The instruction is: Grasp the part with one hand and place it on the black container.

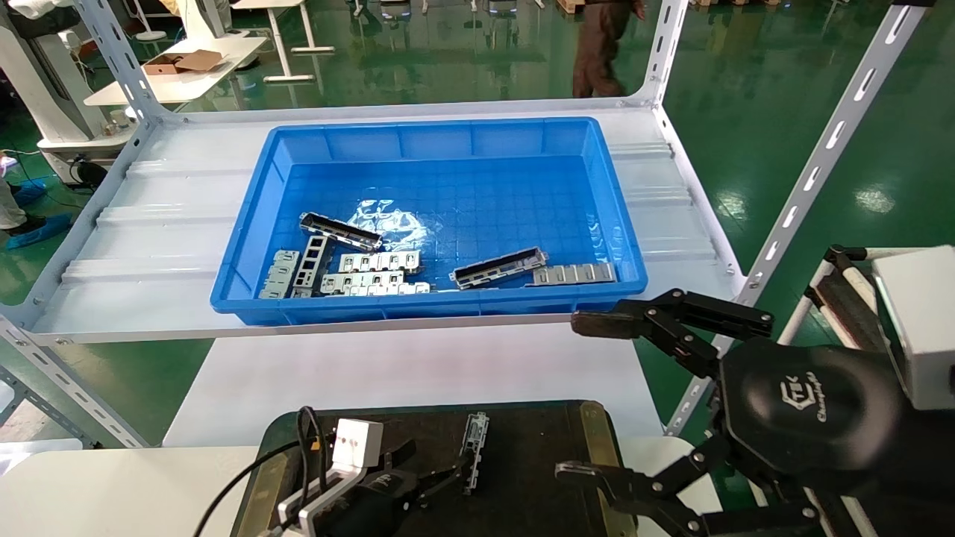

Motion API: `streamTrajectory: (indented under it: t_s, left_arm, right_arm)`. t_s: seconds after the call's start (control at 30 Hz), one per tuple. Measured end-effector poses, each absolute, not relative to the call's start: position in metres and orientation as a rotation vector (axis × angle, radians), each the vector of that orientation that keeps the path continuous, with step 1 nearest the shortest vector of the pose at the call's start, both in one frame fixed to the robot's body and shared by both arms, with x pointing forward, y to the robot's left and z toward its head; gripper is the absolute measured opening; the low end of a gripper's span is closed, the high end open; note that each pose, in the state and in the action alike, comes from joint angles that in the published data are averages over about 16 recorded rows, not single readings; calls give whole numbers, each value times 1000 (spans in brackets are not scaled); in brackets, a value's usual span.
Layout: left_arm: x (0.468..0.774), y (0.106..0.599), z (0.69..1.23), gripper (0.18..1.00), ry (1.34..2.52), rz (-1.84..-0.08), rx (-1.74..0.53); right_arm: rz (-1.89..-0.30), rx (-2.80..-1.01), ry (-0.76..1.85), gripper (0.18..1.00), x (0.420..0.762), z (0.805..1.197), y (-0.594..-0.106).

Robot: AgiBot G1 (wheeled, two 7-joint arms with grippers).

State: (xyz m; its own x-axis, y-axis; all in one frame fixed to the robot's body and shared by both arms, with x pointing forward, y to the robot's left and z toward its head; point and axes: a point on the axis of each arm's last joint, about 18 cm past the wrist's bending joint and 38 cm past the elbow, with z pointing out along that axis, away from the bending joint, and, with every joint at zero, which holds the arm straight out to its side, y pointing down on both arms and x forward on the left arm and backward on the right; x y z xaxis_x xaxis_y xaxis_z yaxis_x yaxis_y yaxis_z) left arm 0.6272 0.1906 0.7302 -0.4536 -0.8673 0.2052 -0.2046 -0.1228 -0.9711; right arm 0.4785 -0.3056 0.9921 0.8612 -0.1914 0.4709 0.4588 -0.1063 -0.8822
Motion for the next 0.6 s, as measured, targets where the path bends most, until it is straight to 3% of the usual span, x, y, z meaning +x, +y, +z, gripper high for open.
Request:
streamTrajectory:
  t_s: [0.3,0.6]
  left_arm:
    - [616,229,753,976,1768,-1574,-1018]
    - [597,270,777,999,1869,-1543,-812]
  right_arm:
    - [-556,-1587,-215,947,479,992,-306]
    - [-556,-1587,-215,993,479,992,-306]
